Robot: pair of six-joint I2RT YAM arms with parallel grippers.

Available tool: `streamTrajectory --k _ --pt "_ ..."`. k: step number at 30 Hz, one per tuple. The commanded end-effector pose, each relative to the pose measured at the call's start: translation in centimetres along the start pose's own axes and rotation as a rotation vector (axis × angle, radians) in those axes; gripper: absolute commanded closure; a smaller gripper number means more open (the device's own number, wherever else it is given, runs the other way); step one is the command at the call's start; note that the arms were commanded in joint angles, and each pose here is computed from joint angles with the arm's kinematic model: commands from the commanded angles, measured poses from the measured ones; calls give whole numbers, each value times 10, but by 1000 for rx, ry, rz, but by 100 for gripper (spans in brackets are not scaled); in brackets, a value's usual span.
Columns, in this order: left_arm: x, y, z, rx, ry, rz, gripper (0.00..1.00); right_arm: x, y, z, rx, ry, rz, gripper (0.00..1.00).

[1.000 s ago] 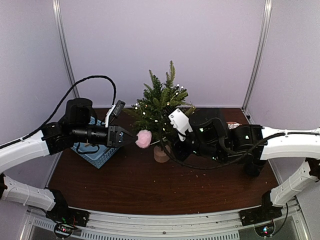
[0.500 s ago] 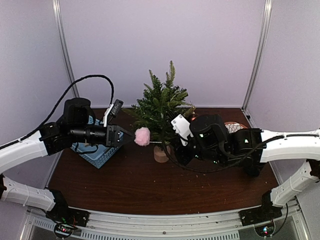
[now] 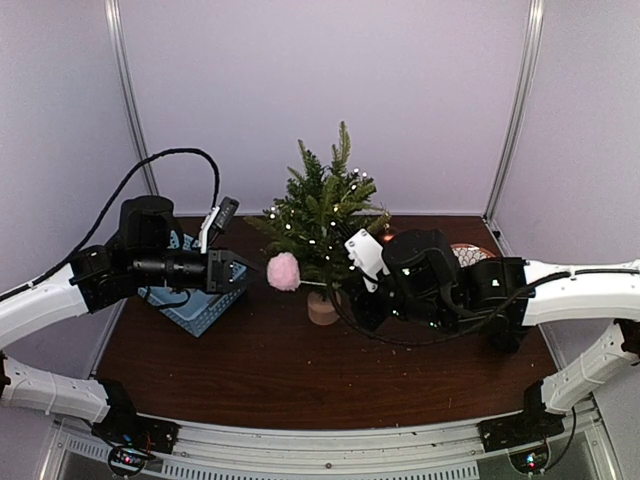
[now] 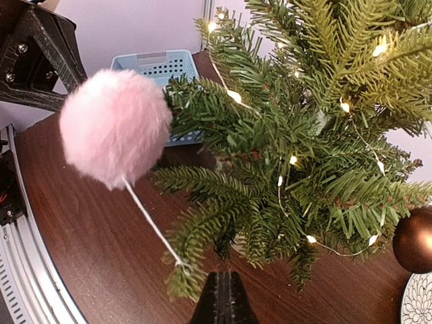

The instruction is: Decorate the small christmas tree

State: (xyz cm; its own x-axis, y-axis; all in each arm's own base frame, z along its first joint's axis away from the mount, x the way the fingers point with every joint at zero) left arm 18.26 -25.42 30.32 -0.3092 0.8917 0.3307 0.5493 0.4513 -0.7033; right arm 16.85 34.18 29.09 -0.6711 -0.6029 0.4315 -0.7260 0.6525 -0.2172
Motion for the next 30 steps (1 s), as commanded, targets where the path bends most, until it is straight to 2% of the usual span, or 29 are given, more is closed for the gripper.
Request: streamTrajectory --k 1,9,10,11,13,16,21,24,27,30 --pt "5 -1 -5 -24 -44 -11 100 4 -8 9 -15 19 28 100" --pt "-1 -8 -2 -53 13 44 100 -1 3 1 -12 0 -45 100" --pt "-2 -9 -3 -54 19 46 98 -1 3 1 -13 -2 -45 100" --pt "-1 -10 -2 -54 20 46 90 -1 3 1 -11 -1 -46 100" --pt "0 -8 -3 -51 10 39 67 0 2 2 -11 0 -43 100" --pt "5 -5 -3 -46 -24 15 50 1 1 2 -8 2 -40 99" --pt "18 5 -5 0 -73 -62 36 3 0 1 -9 -3 -37 93" --pt "30 18 -9 59 -110 -130 30 5 -1 0 -9 -7 -36 86" --pt "45 35 -15 122 -149 -223 20 9 -4 -3 -10 -16 -29 77" --pt "61 64 -16 228 -149 -357 18 13 -8 -4 -14 -23 -17 75"
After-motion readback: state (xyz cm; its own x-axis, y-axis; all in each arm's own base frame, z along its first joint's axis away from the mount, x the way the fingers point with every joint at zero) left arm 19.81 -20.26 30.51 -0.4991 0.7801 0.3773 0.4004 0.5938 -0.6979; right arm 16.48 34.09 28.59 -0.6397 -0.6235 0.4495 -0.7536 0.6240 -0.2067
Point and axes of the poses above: each gripper's point midway between its finger pads, its own x axis back along the fingers, its own y axis along the line the jaws close on, z = x × y, the point moved 5 cm from there along x, back along the fingers, and after that the axes turned 8 degrees about x, right-handed, at the moved point
